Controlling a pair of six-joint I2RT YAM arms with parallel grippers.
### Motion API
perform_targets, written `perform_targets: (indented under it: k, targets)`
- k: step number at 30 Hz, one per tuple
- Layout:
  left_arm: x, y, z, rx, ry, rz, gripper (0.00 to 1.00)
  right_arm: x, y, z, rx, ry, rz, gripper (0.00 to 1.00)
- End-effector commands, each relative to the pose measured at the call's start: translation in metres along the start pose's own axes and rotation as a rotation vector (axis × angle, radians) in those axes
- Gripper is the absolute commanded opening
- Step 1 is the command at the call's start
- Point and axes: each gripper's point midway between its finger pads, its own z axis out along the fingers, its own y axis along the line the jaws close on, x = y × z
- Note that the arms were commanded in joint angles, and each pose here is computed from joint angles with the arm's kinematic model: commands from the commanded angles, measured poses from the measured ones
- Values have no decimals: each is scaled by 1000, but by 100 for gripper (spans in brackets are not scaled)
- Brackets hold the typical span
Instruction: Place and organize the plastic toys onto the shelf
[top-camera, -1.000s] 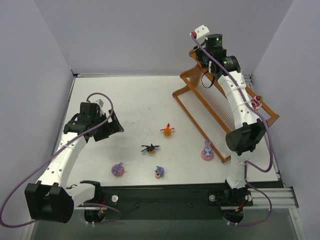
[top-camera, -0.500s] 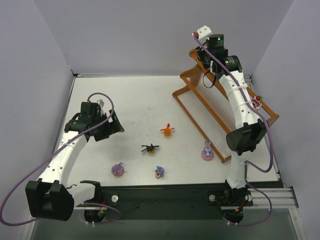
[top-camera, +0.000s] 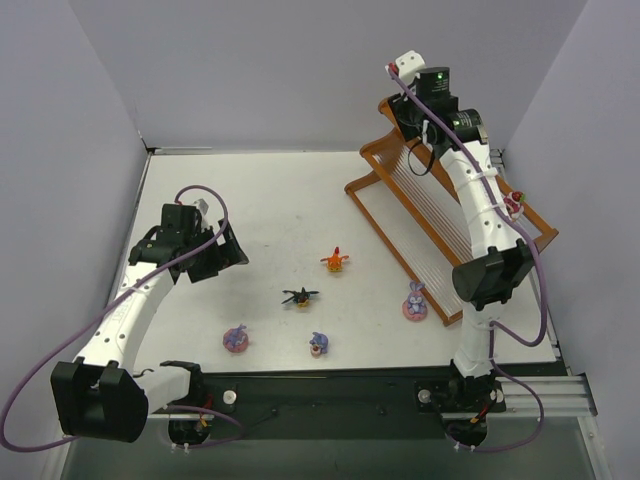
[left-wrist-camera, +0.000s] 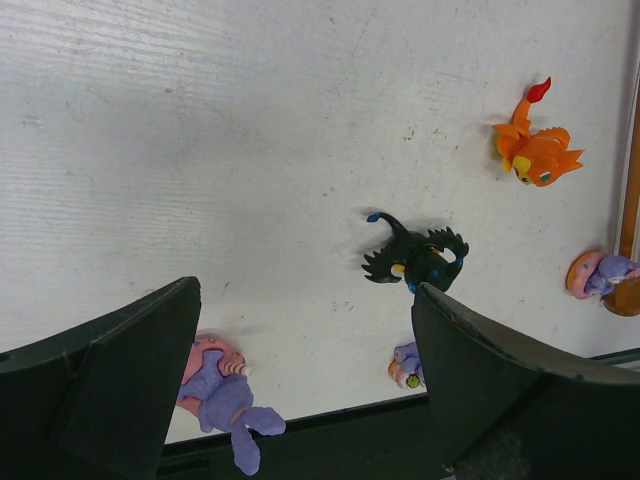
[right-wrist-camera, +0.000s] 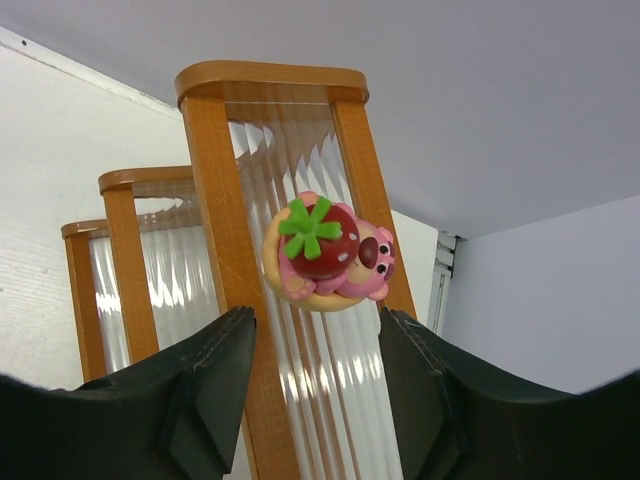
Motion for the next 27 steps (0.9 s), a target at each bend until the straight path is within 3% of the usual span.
perform_targets:
  k: [1, 11, 16, 20, 27]
  targets:
    - [-11, -10, -7, 41, -54, 21, 97, -20, -12, -13, 26, -55, 36, 53]
    - [-15, -13, -17, 55, -85, 34, 97, -48, -8, -54, -4, -159, 86, 56]
    - [-23, -19, -30, 83, -145, 68, 97, -47, 7, -112, -90, -189, 204, 56]
    - [-28, -29, -40, 135, -186, 95, 97, -15, 34, -151, -215, -137, 299, 57]
    - [-22, -59, -51, 305, -203, 143, 97, 21, 54, -238, -305, -175, 327, 57]
